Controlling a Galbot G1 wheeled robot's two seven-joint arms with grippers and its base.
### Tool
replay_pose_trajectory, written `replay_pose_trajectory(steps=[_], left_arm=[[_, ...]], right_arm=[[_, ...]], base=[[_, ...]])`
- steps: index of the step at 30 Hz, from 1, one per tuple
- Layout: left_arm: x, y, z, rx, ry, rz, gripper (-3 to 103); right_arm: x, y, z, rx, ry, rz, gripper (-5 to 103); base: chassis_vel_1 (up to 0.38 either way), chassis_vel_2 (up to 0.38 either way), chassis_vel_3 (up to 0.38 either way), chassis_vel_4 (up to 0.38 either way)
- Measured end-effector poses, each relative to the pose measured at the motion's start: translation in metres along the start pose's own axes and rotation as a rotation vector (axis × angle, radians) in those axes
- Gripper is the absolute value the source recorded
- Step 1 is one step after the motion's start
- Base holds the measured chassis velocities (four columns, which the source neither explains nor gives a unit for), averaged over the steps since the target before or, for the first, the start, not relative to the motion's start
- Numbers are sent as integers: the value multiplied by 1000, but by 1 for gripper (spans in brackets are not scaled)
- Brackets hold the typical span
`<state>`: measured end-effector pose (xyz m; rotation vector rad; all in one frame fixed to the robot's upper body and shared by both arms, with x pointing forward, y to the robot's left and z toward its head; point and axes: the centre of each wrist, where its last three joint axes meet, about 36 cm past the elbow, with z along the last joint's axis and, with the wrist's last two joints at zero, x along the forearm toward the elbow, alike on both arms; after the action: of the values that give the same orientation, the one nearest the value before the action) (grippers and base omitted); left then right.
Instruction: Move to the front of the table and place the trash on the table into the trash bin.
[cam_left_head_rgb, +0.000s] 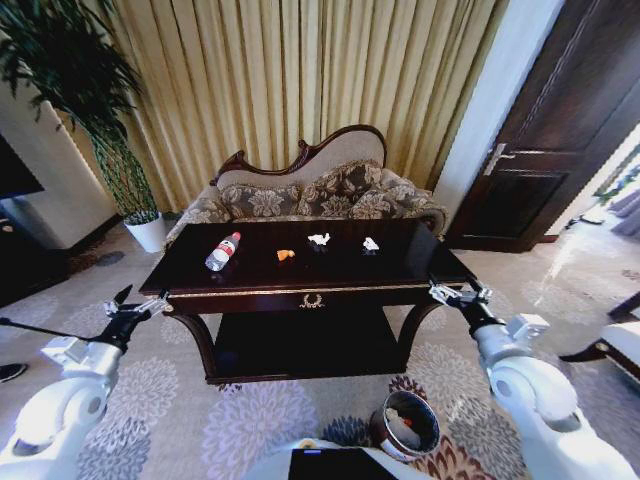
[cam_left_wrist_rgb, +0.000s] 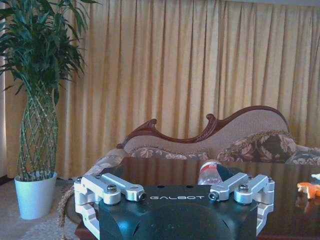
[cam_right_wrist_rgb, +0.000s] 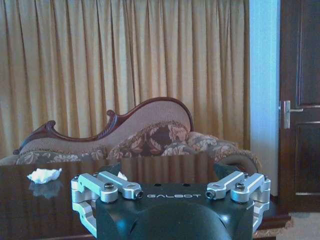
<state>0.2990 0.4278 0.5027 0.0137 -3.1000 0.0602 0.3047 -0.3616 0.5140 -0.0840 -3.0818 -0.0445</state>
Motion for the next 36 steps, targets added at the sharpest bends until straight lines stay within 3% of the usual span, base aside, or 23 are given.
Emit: replay_pose_trajectory(steps=[2,11,36], left_arm=[[0,-1,-18,-3,-5,11,100],[0,0,-47,-7,-18,14,100],[1,-5,-35,6,7,13,100]], right_arm=[[1,3,-11,-4,-21,-17,100],[8,14,-39,-1,-68,-71,100],[16,33,-47,-15,-36,-140,100]], base=[[0,0,0,0],[0,0,0,0],[-57,60,57,-61]])
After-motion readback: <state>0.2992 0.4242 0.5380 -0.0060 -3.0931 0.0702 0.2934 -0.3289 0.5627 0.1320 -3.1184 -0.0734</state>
